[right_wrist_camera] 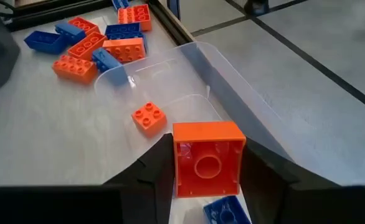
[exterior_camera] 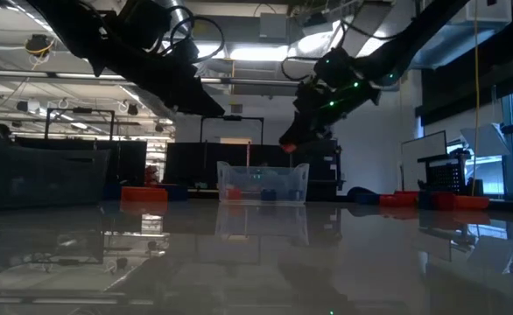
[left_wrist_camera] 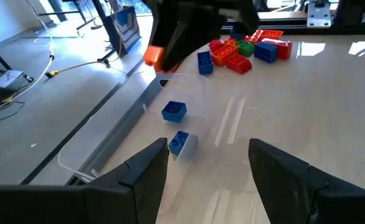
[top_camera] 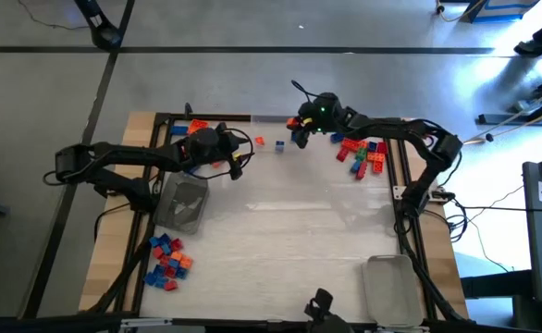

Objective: Sort blocks by size
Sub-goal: Put the orange 4 stud game piece into the transparent bin, then put the blue 4 stud game piece into the transparent bin

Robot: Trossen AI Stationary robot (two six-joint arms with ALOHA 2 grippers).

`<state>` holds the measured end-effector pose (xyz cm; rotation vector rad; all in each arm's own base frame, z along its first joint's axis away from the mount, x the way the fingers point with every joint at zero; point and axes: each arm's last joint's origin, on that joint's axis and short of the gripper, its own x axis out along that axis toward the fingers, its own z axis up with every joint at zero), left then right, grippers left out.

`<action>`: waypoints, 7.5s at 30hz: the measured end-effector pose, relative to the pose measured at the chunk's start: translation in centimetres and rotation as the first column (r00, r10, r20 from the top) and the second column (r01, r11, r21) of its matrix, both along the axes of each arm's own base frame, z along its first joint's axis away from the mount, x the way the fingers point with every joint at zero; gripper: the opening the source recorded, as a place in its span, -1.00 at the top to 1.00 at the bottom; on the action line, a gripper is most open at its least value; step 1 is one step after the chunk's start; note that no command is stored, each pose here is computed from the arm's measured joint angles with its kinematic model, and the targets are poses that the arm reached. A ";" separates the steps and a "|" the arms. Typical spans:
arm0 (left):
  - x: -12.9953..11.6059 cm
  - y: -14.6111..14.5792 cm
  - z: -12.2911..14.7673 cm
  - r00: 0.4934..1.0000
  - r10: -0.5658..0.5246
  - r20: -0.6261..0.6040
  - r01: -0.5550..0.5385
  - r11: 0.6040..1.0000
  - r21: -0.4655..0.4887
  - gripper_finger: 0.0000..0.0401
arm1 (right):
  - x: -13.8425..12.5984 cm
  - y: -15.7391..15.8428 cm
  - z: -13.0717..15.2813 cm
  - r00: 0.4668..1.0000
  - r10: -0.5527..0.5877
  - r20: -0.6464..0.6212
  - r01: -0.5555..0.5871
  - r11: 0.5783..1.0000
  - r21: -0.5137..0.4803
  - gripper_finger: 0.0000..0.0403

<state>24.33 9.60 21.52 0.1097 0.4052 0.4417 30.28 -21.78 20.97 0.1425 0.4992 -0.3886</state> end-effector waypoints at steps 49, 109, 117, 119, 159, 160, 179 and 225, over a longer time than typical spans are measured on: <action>-0.1 -0.1 -0.3 0.999 -0.007 -0.037 0.007 1.000 -0.005 -0.05 | -13.1 5.1 2.8 0.612 -0.370 -0.699 0.578 0.813 0.075 -0.03; -0.1 -0.1 -0.3 1.000 -0.004 -0.030 0.003 1.000 -0.012 -0.05 | -15.9 4.5 -1.0 0.438 -0.519 -0.734 0.734 0.677 -0.041 -0.01; -0.1 -0.1 -0.3 0.999 -0.005 -0.033 0.004 1.000 -0.011 -0.05 | -16.4 3.3 -1.2 0.486 -0.491 -0.722 0.748 0.661 0.054 -0.43; -0.1 -0.1 -0.3 0.999 -0.005 -0.032 0.005 1.000 -0.010 -0.05 | -16.4 3.2 -1.2 0.487 -0.504 -0.713 0.759 0.648 0.061 -0.47; -0.1 -0.1 -0.3 0.999 -0.006 -0.033 0.005 1.000 -0.008 -0.05 | -15.8 2.2 -4.3 0.407 -0.441 -0.800 0.782 0.620 0.057 -0.38; -0.1 -0.1 -0.3 0.999 -0.006 -0.033 0.005 1.000 -0.008 -0.05 | -15.9 2.2 -4.3 0.406 -0.436 -0.803 0.780 0.623 0.057 -0.38; -0.1 -0.1 -0.3 0.999 -0.007 -0.034 0.007 1.000 -0.005 -0.05 | -16.0 2.4 -4.4 0.401 -0.408 -0.820 0.771 0.634 0.062 0.30; -0.1 -0.1 -0.3 0.999 -0.017 -0.046 0.018 1.000 0.019 -0.05 | -10.9 2.4 1.9 0.707 -0.239 -0.666 0.502 0.833 0.234 0.99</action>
